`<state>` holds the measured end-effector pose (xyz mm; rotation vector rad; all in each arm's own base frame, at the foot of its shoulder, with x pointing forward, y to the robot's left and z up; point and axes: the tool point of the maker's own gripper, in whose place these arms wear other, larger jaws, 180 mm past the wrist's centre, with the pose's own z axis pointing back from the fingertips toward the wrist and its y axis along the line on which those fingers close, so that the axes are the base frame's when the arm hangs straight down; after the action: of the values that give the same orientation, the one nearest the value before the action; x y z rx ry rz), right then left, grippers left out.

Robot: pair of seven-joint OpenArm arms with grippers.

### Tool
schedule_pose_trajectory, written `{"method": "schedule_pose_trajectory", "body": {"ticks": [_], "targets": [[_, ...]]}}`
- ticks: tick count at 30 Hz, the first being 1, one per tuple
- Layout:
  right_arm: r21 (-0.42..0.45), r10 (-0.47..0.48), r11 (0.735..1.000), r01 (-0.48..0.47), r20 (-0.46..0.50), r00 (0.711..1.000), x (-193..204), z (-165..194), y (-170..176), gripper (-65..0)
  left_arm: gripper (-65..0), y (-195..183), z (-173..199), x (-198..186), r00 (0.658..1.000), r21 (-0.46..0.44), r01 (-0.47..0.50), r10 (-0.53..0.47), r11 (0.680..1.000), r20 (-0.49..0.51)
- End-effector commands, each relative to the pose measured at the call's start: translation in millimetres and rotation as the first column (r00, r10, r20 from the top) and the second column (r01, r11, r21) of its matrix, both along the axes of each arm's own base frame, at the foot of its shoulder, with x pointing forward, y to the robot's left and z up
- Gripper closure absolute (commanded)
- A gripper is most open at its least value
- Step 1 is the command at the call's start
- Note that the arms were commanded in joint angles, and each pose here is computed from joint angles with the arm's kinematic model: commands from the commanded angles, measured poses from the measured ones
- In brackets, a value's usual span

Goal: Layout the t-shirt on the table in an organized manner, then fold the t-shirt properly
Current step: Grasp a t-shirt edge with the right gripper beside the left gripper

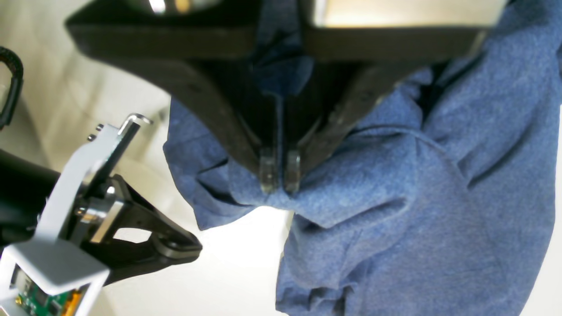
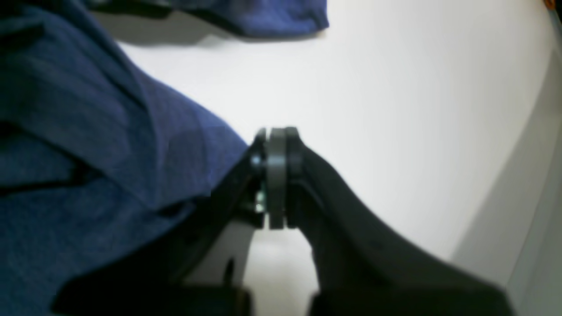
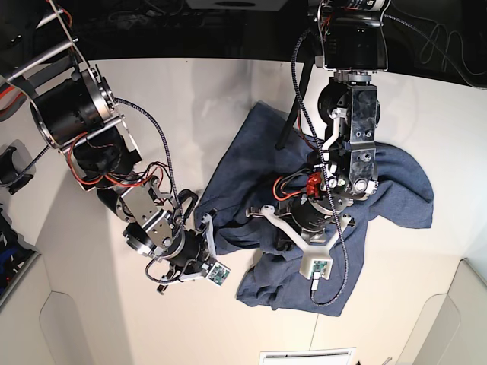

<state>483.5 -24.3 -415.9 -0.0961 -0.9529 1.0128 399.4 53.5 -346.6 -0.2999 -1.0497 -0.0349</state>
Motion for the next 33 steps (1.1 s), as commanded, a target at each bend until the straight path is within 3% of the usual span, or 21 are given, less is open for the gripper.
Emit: {"method": "schedule_pose_trajectory", "body": {"ticks": [1,7,13,14,15,16,17,21,24,27,33], "targets": [[0.026,0.0,1.0,-0.002,0.074,0.997,20,28,5,0.0,0.0,-3,21,10,0.998,-0.018,0.006,-0.005,1.0,0.068],[0.074,-0.119,0.991,0.108,0.167,0.979,36,47,-7,0.0,0.0,2,21,12,0.997,0.016,0.001,-0.002,1.0,0.079],[0.083,-0.11,0.992,0.095,0.202,0.973,41,61,-3,0.0,0.0,9,19,11,0.997,0.035,-0.002,-0.001,0.999,0.076],[0.074,-0.095,0.994,0.083,0.181,0.979,38,57,-2,-7.6,0.0,10,19,11,0.997,0.038,-0.002,-0.001,0.999,0.074],[0.066,-0.076,0.996,0.067,0.156,0.985,35,53,0,-22.0,0.0,11,18,11,0.997,0.04,-0.002,-0.001,0.999,0.072],[0.05,-0.079,0.996,0.073,0.13,0.988,33,48,-2,-32.3,0.0,11,18,11,0.997,0.041,-0.001,-0.002,0.999,0.072],[0.029,-0.095,0.995,0.092,0.11,0.989,32,44,-7,-35.8,0.0,11,18,11,0.997,0.041,-0.002,-0.001,0.999,0.072],[-0.013,-0.13,0.991,0.131,0.08,0.988,30,36,-20,-35.7,0.0,11,18,11,0.997,0.041,-0.001,-0.002,0.999,0.073],[-0.093,-0.185,0.978,0.185,0.008,0.983,23,22,-35,-35.8,0.0,11,18,11,0.997,0.04,-0.001,-0.002,0.999,0.073],[-0.115,-0.142,0.984,0.138,-0.033,0.989,15,14,-29,-35.8,0.0,11,19,11,0.997,0.036,-0.001,-0.002,0.999,0.073],[-0.197,-0.018,0.98,0.013,-0.025,1.0,3,4,-5,-35.8,0.0,11,19,11,0.997,0.037,-0.001,-0.002,0.999,0.073]]}}
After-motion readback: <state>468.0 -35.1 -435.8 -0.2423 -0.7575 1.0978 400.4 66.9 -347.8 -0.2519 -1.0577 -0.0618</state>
